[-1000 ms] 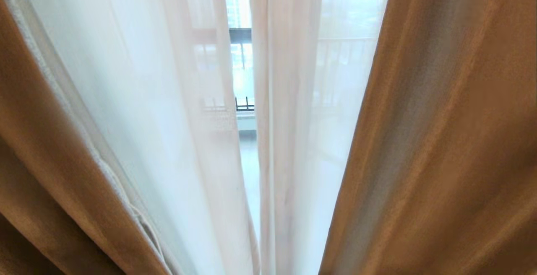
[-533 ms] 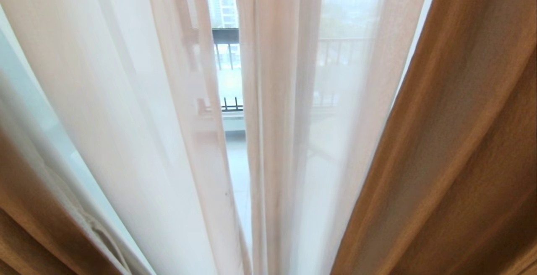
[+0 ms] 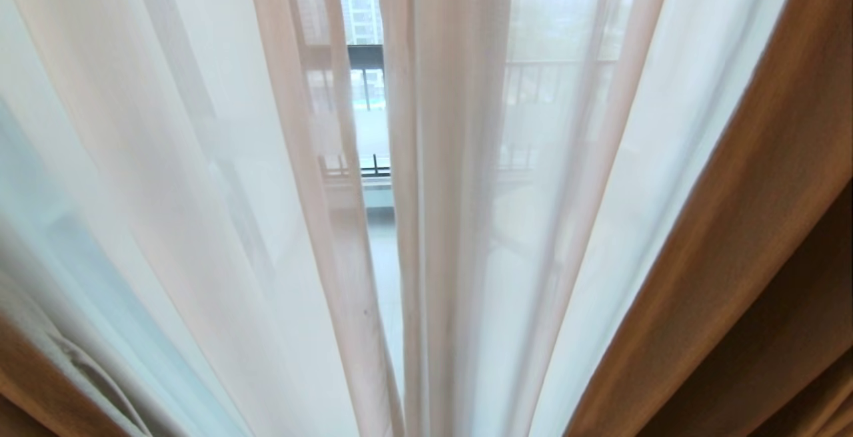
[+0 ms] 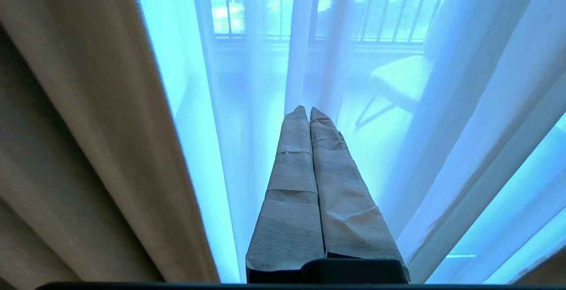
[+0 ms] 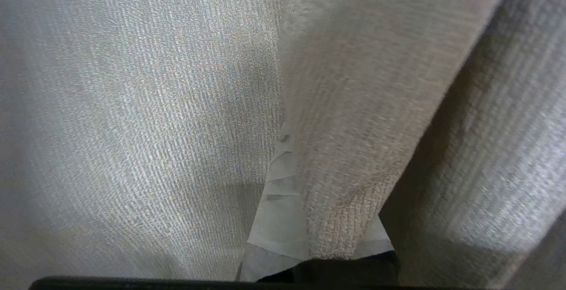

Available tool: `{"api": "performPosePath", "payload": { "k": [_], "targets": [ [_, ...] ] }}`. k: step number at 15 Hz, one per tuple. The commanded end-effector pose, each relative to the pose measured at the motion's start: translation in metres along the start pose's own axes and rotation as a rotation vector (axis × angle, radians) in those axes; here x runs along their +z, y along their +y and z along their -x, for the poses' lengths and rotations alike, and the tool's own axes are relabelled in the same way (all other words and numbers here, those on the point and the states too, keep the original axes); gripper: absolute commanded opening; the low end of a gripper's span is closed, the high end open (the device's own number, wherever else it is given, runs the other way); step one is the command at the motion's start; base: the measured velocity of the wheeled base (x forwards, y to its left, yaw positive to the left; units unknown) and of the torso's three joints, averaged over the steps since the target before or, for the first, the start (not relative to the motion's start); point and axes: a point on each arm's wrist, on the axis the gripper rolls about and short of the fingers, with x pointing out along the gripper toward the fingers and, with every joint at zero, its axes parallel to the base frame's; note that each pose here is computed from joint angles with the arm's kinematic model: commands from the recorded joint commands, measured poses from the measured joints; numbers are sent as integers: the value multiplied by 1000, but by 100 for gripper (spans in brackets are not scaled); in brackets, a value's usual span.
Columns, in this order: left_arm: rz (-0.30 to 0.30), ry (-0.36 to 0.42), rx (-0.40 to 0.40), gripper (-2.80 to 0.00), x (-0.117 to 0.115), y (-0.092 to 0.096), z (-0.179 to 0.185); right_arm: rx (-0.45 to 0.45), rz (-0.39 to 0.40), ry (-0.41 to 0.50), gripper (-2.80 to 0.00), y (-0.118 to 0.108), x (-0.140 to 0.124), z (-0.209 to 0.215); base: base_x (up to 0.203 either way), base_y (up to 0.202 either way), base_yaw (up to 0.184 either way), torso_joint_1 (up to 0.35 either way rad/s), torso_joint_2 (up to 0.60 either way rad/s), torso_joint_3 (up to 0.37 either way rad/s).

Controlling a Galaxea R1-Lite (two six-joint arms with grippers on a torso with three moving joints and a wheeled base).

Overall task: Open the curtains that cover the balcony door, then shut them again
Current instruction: Pull the outer curtains open on both sides

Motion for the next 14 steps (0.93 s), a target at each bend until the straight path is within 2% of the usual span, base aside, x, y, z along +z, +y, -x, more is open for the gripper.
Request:
{"api": "performPosePath", "payload": {
  "k": [1,2,3,4,14],
  "targets": [
    [1,-1,0,-280,0,0,0,8,5,-10,-280,4,3,4,0,0,0,0,0,0],
    [1,-1,0,-280,0,0,0,8,5,-10,-280,4,3,4,0,0,0,0,0,0],
    [1,-1,0,-280,0,0,0,8,7,-12,-49,4,4,4,0,0,0,0,0,0],
    [1,-1,0,-280,0,0,0,9,10,-17,0,5,6,6,0,0,0,0,0,0],
    [1,-1,0,-280,0,0,0,-54,27,-18,0,28,15,58,0,0,0,0,0,0]
  ]
}}
